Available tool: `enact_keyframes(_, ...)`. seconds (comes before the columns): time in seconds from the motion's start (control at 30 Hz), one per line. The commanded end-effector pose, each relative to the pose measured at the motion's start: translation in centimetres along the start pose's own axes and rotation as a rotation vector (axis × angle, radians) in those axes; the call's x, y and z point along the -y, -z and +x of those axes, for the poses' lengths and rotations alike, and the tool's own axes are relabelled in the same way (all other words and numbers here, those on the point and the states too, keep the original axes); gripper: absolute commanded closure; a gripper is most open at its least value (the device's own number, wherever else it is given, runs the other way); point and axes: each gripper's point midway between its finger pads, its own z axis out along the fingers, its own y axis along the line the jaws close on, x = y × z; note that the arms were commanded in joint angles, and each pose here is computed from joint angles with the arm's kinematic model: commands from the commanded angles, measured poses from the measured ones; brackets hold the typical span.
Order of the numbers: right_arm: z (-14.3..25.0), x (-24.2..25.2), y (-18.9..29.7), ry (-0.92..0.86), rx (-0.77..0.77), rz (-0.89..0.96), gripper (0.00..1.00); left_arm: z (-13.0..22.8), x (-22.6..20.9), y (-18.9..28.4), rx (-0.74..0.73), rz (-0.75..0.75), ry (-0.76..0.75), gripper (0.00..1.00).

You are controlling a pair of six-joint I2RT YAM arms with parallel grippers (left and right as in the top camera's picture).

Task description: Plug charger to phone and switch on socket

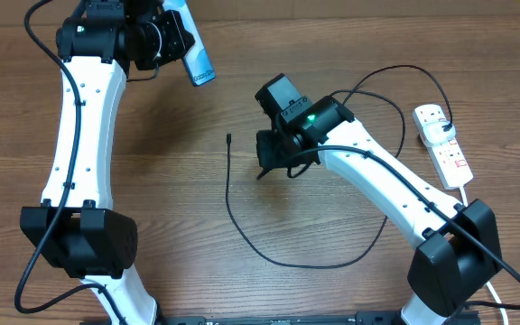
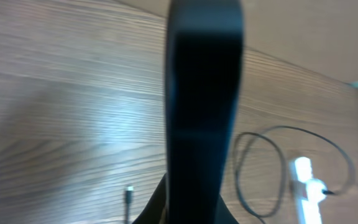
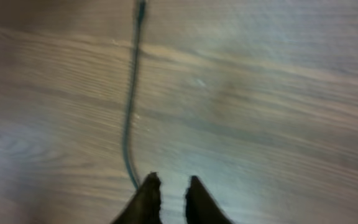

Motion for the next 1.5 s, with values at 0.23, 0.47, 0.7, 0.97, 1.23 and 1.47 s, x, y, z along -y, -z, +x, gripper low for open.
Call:
enact_keyframes(0.23,-3.4,-2.5,-1.1,0.036,-0.021,-0.033,0.52,-1.0,-3.0,1.2,0.068,-0.177,0.027,0.96)
enact_keyframes(0.47,-6.9,-3.7,-3.2,0.044,-0.059,0.019,0.48,-0.4,-3.3,1.3,0.043,-0.189,0.034,0.96)
enact_keyframes(0.7,-6.4,-3.4,-8.5,-0.026,-0.103,0.056,0.69,-0.3,-3.6,1.4,0.038,-0.195,0.041,0.96)
enact_keyframes(0.97,-7.3,-3.6,-11.6,-0.066,-0.014,0.131,0.59,0.1,-3.8,1.4,0.021,-0.202,0.045,0.96)
enact_keyframes(1.23,-6.3,-3.2,-13.3,-0.064,-0.053,0.156,0.59,0.0,-3.7,1.4,0.023,-0.197,0.045,0.96)
enact_keyframes(1.47,-5.4,-2.4,-15.5,-0.066,-0.087,0.180,0.60,0.1,-3.7,1.4,0.022,-0.197,0.045,0.96)
